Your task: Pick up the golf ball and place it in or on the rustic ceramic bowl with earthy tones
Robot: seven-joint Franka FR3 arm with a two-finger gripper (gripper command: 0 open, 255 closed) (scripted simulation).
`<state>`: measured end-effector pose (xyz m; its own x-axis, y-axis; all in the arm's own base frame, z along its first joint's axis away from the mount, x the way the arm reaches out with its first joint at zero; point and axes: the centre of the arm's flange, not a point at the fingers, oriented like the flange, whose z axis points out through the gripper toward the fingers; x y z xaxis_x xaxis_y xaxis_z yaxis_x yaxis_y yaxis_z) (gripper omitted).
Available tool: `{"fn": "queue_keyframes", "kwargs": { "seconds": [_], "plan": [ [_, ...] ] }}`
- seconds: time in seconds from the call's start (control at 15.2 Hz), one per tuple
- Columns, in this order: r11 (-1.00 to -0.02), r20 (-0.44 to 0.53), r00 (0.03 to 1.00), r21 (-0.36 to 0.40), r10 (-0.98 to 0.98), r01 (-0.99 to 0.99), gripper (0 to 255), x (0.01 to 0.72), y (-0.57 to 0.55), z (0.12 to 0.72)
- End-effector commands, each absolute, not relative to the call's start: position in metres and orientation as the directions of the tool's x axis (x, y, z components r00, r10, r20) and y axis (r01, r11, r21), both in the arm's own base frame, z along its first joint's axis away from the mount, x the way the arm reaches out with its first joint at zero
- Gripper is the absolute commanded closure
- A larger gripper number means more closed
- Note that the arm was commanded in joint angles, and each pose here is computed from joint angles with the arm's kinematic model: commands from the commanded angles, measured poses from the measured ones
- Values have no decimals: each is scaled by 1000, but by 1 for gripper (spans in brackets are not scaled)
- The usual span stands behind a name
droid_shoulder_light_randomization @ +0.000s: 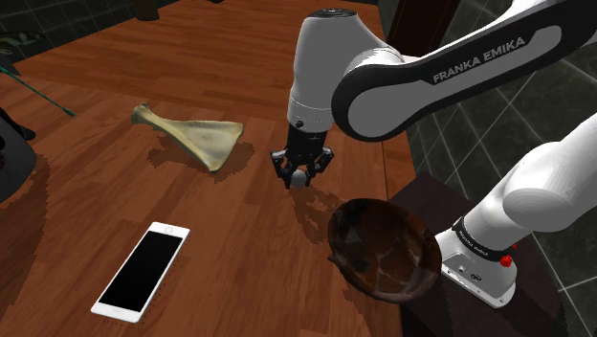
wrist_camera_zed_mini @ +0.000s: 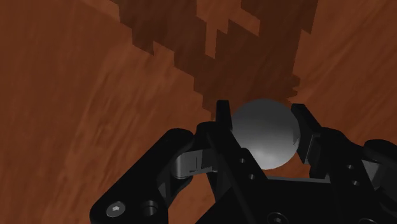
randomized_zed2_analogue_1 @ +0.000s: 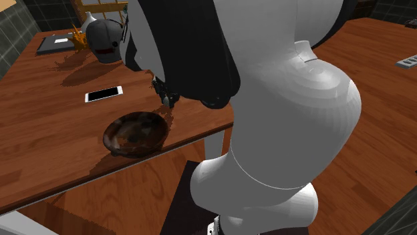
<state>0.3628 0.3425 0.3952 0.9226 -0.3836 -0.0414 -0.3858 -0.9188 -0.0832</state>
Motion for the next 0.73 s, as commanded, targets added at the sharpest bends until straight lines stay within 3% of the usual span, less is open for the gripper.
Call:
{"fn": "queue_keyframes", "kwargs": {
  "seconds": [0.0,0.66],
  "plan": [
    [-919,-43,923,-84,-382,-385,255,362,343,399],
    [-919,-43,923,-84,-382,-385,255,362,343,452]
  ]
}}
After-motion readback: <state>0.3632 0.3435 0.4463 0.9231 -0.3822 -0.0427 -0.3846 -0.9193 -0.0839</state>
